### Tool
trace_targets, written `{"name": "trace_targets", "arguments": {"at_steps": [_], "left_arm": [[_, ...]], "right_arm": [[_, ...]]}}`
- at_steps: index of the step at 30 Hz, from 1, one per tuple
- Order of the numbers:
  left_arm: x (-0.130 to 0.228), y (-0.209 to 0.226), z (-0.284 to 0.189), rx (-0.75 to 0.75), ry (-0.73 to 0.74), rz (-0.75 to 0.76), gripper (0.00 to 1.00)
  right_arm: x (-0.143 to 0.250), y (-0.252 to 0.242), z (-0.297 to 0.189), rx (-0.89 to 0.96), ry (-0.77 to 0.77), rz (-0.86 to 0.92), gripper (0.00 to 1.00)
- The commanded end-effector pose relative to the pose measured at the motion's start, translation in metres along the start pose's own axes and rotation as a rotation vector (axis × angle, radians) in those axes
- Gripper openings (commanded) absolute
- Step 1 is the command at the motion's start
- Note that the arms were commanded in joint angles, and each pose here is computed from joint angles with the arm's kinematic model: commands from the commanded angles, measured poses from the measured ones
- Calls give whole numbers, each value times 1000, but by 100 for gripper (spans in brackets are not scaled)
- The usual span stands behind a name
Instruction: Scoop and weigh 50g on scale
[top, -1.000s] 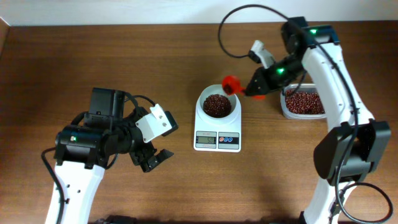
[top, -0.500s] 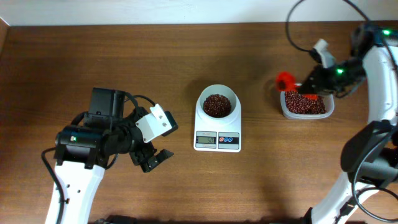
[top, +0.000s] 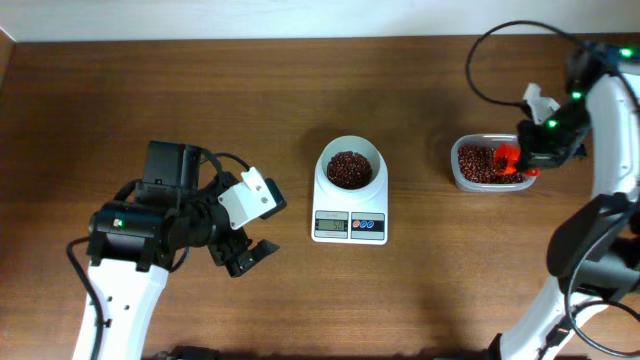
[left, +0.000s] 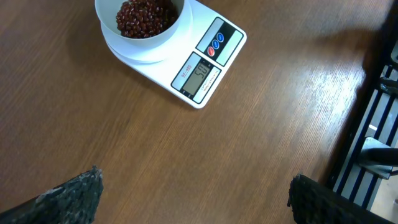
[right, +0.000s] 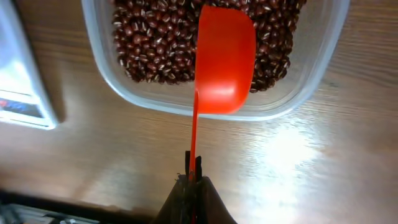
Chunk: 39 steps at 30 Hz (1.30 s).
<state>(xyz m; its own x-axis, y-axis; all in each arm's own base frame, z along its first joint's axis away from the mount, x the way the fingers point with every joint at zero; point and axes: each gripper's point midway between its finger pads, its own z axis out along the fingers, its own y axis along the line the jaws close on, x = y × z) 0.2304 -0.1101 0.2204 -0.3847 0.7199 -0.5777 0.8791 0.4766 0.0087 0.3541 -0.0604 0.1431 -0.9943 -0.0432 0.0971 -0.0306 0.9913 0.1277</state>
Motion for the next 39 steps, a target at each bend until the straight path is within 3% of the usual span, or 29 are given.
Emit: {"name": "trace_targets", "arguments": {"at_steps": [1,12,18,22,26,32,36,39], "left_arm": [[-1,0,1,12,-10,11,99],[-1,0,1,12,-10,11,99],[-1,0,1,12,-10,11,99],[-1,0,1,12,-10,11,99],[-1,0,1,12,-10,11,99],[-1,0,1,12,-10,11,99],[-1,0,1,12,-10,11,99],[-1,0,1,12,-10,11,99]], "right_arm": [[-1,0,-20,220,-29,60,4],[-13,3,-43,630,-66,10,4],[-15,20,-89,569,-187,74,4],[-12,37,-151,444,-425,107,4],[24,35,-204,355,-599,165,4],[115,31,-257,197,-826,284,4],[154,42,-227,124,-780,309,4],[165,54,-167,31,-658,303,4]]}}
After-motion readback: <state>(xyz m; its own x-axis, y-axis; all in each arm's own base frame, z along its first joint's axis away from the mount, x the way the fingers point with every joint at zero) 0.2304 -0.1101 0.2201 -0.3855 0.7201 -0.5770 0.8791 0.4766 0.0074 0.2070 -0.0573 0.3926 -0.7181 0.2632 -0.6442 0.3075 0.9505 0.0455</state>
